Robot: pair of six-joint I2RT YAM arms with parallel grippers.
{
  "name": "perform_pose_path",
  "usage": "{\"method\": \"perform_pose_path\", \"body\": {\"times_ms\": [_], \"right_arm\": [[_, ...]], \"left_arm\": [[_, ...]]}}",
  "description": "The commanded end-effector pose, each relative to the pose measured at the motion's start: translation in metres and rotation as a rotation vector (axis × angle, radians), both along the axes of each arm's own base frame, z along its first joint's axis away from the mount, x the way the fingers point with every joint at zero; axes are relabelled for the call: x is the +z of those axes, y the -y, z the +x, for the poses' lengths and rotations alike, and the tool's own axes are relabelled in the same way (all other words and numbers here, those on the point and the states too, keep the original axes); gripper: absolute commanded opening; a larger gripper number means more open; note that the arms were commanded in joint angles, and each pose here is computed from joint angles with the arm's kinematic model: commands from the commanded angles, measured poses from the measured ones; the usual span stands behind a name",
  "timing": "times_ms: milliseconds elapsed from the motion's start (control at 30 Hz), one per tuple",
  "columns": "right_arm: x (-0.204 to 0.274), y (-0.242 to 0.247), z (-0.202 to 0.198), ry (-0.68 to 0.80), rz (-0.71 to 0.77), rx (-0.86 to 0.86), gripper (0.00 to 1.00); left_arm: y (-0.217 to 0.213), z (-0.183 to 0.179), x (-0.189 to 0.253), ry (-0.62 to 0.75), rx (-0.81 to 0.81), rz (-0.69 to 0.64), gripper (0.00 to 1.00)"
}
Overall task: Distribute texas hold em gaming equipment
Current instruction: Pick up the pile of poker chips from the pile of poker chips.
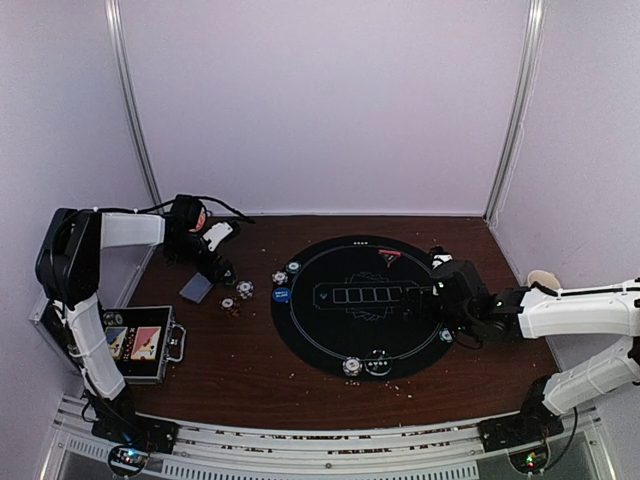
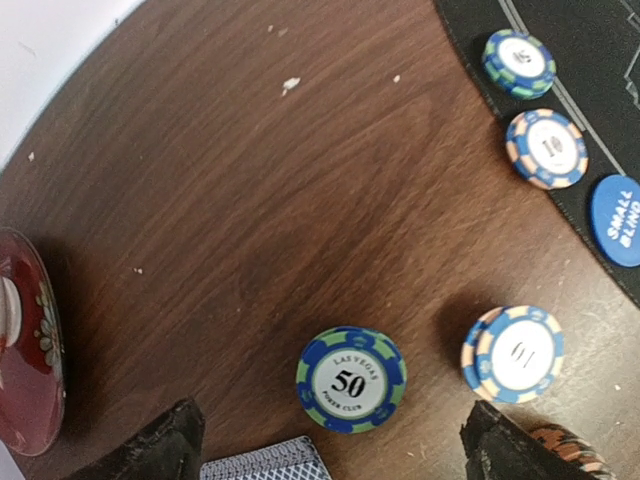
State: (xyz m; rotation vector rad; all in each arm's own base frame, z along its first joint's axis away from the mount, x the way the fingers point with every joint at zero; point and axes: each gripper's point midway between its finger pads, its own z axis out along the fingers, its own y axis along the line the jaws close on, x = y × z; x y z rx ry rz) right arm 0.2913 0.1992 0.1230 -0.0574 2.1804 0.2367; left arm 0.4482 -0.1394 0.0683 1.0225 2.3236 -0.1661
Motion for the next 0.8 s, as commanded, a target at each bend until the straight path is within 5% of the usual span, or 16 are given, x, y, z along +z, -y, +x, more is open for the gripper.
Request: {"method": "perform_pose_path", "body": {"times_ms": [0,767], "right_arm": [[0.009,-0.005,0.002,0.022,0.001,0.007,1.00],[0.010,-0.005,0.002,0.025,-0.003,0.008,1.00]], "left_arm": [[-0.008,0.012,0.001,-0.013,0.043,-0.003,0.91],[-0.001,0.018,-0.021,-0.058,0.018,-0.023,0.75]]}}
